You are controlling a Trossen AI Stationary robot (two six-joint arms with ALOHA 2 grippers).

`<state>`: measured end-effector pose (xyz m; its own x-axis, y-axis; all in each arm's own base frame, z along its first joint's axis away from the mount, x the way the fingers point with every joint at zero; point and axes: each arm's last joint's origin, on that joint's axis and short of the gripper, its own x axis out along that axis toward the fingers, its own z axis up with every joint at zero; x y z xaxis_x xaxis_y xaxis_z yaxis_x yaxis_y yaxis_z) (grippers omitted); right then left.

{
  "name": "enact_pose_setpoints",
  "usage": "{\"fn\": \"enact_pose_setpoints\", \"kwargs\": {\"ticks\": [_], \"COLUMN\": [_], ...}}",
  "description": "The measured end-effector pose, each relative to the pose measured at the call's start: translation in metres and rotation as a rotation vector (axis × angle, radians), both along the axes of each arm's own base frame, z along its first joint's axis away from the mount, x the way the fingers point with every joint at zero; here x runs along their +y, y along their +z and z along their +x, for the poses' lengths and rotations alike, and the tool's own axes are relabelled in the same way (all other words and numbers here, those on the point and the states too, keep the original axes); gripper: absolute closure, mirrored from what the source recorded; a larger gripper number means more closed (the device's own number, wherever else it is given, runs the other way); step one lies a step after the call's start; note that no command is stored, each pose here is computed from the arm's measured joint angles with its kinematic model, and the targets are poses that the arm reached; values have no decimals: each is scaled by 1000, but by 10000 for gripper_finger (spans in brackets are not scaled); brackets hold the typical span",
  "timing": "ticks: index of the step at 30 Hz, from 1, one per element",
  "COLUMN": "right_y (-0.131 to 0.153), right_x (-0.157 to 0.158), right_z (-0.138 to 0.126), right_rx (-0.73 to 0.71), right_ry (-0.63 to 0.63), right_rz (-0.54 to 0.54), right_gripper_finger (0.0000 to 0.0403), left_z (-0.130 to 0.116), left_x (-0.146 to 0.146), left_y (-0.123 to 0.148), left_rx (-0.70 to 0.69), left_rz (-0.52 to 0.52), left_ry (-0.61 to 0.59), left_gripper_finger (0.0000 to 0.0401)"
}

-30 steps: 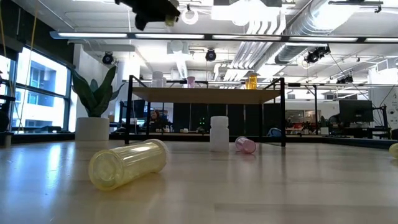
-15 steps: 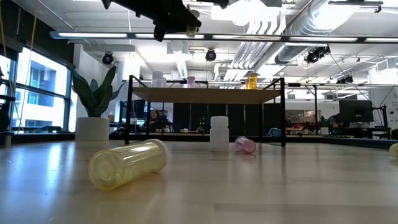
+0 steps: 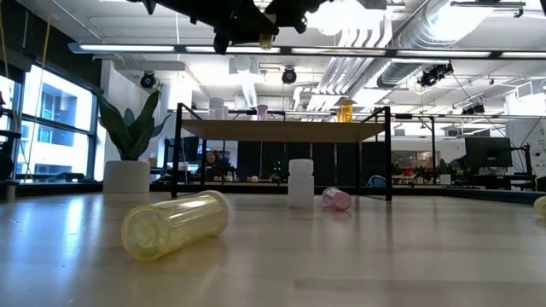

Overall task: Pick and place medicine bottles onto shelf by color
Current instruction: Put the bottom right yellow pill bottle on the shelf

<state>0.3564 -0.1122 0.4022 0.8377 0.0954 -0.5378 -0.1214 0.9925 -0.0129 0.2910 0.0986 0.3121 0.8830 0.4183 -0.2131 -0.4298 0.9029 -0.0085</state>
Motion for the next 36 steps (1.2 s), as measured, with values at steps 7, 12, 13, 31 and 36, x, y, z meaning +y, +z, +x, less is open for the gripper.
{"fn": "enact_pose_setpoints", "kwargs": {"ticks": [7, 12, 13, 31, 36], "right_y": [0, 0, -1, -5, -5], "right_x": [0, 0, 0, 1, 1], "right_z": [0, 0, 1, 4, 4], "right_rx": [-2, 2, 3, 18, 18], "right_ry": [0, -7, 1, 10, 9], "right_rz": [4, 23, 33, 63, 63], "right_gripper_finger": [215, 215, 215, 297, 301], "left_z": [0, 0, 0, 0, 0], "left_x": [0, 0, 0, 0, 0], "left_y": [0, 0, 0, 0, 0], "left_rx": [6, 6, 6, 20, 19], "left_rz": [12, 12, 12, 35, 34], "left_ry": [-4, -3, -3, -10, -10], "left_gripper_finger": [318, 318, 318, 318, 318]}}
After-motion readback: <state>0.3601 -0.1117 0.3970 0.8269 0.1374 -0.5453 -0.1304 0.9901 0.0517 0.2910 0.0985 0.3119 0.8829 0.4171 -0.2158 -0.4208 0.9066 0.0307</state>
